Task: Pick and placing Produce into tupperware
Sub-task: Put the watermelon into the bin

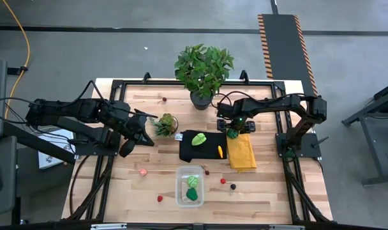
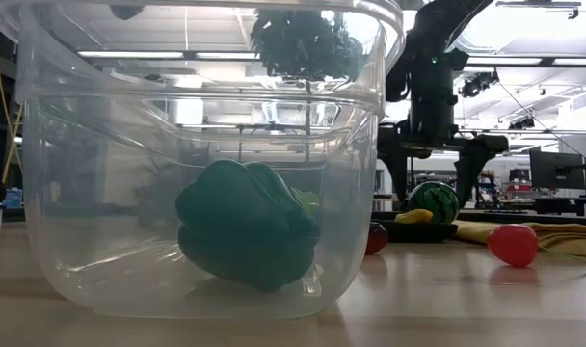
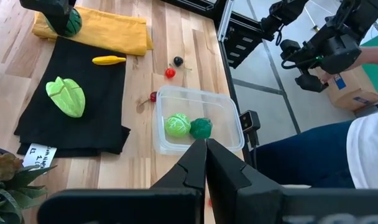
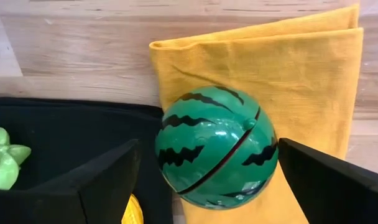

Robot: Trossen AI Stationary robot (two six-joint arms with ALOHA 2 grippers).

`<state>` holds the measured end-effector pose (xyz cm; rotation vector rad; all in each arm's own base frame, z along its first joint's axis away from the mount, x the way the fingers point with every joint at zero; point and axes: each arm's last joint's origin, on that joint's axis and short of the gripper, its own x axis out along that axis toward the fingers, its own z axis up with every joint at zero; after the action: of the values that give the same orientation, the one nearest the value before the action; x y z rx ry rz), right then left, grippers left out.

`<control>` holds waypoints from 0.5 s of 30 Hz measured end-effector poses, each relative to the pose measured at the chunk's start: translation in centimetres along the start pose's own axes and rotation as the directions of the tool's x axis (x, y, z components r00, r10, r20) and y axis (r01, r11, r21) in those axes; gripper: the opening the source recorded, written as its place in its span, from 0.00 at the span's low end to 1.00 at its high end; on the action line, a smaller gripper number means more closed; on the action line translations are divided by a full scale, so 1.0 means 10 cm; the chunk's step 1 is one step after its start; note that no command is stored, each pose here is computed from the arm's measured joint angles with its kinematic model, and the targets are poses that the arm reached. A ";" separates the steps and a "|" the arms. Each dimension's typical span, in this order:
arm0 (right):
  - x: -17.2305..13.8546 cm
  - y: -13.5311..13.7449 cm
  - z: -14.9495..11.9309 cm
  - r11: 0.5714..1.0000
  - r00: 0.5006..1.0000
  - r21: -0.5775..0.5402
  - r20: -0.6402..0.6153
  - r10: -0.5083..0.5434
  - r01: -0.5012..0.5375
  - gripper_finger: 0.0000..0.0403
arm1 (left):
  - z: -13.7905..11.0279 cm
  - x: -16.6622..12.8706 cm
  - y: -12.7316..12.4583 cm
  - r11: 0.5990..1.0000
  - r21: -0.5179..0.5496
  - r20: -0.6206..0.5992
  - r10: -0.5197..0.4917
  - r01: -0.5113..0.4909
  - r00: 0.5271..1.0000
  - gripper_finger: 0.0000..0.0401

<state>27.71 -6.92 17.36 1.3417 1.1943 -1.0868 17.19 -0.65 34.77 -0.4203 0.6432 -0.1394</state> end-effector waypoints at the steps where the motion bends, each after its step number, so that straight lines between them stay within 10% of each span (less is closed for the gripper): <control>1: 0.00 0.00 0.00 1.000 1.000 -0.001 0.000 0.000 0.000 0.89 | 0.00 0.00 0.00 1.000 0.000 0.000 0.000 0.000 1.000 0.00; 15: 0.14 0.02 0.02 0.999 0.998 -0.018 -0.046 -0.036 0.035 0.88 | 0.00 0.00 0.00 1.000 0.003 0.000 0.000 0.000 1.000 0.00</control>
<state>28.08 -7.00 16.01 1.3437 1.2628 -1.0732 17.19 -0.64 34.77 -0.4174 0.6433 -0.1402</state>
